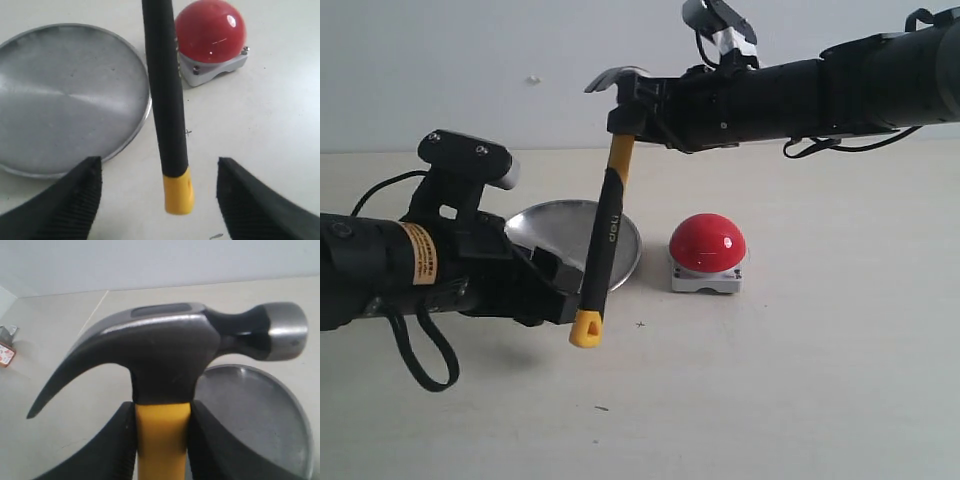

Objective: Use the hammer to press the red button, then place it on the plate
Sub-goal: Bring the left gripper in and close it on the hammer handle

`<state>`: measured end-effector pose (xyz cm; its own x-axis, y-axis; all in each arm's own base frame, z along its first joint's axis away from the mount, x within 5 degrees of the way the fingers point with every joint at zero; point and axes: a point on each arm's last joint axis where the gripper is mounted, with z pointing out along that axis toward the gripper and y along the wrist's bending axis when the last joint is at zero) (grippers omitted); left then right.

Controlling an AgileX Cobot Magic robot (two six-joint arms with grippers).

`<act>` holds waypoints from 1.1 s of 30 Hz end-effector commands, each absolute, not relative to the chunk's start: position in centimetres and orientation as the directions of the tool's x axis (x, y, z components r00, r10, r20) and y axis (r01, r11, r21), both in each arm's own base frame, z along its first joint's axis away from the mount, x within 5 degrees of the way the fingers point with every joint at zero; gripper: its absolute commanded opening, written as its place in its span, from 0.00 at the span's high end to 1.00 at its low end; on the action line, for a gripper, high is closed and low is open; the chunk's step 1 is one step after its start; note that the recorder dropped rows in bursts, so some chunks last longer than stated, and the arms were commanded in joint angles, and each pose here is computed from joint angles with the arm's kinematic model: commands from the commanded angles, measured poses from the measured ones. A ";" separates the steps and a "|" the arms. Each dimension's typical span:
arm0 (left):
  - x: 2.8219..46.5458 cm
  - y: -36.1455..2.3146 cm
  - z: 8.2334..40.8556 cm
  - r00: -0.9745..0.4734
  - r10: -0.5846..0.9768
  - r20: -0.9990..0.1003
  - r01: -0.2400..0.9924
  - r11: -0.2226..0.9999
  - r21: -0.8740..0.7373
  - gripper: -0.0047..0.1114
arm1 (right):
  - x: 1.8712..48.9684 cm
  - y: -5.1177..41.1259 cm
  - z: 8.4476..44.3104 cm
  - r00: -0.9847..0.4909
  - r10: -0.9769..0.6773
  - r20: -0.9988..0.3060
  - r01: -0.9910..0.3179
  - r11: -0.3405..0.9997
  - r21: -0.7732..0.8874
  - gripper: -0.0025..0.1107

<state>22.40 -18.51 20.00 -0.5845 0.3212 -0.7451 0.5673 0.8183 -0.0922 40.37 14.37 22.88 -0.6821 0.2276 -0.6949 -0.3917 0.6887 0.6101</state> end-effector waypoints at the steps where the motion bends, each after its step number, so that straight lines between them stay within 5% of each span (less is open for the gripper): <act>1: 22.6 -19.0 19.1 -0.590 0.346 -0.729 0.580 0.811 -0.084 0.34 | 40.3 15.1 24.4 -0.672 0.268 -0.690 -0.403 0.649 0.645 0.98; 33: 25.3 -21.9 15.8 -0.579 0.289 -0.762 0.597 0.787 -0.156 0.34 | 39.7 15.7 24.8 -0.693 0.249 -0.677 -0.454 0.579 0.677 0.98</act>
